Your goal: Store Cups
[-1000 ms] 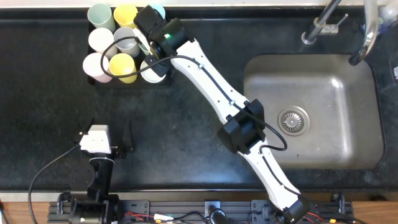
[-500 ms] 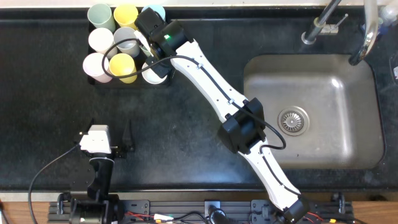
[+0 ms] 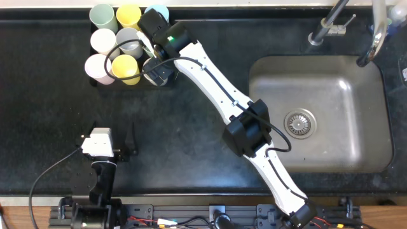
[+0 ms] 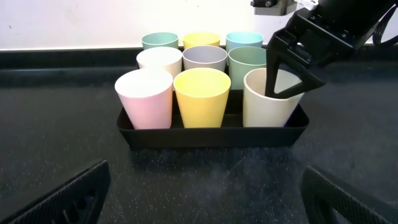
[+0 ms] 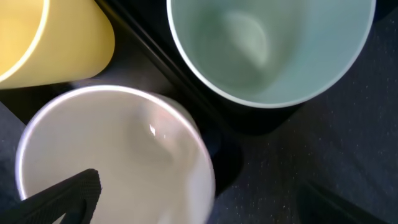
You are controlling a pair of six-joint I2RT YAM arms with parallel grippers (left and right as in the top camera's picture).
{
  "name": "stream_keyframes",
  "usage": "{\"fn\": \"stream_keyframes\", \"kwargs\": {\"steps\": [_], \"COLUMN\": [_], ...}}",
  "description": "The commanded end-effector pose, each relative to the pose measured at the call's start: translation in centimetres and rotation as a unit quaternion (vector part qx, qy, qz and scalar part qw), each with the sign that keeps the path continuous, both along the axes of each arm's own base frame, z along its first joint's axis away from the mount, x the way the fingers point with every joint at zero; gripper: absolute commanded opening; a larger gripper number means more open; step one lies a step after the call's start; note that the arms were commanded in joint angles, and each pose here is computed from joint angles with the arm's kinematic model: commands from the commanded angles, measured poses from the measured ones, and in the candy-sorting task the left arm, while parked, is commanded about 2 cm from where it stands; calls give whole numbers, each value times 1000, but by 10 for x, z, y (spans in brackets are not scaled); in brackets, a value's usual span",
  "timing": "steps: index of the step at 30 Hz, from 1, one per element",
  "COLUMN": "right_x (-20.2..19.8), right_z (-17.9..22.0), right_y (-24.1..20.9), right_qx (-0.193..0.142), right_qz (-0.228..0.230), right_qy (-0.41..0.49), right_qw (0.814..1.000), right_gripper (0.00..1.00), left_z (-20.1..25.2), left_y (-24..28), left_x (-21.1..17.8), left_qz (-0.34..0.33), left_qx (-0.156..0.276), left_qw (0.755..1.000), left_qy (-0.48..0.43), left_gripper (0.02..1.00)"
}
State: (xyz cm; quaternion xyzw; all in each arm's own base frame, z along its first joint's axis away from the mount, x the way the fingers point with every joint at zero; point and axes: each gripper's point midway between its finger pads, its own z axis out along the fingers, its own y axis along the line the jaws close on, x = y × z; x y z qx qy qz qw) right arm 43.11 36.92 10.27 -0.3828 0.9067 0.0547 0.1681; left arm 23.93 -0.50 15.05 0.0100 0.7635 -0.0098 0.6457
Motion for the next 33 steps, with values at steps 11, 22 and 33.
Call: {"fn": "stream_keyframes", "kwargs": {"steps": [11, 22, 33], "right_x": [39, 17, -139], "right_z": [94, 251, 256], "right_y": [-21, -186, -337], "right_qx": [53, 75, 100], "right_qz": [-98, -254, -417], "right_qy": [-112, -186, -176], "right_qw": [987, 946, 886], "right_gripper": [996, 998, 996], "left_z": [0, 0, 0], "left_y": [2, 2, 2], "left_x": [0, 0, 0], "left_qz": [6, 6, 6], "left_qx": [-4, -4, -4], "left_qw": [1000, 1000, 1000], "left_qy": [-2, -2, -2], "left_gripper": [998, 998, 998]}}
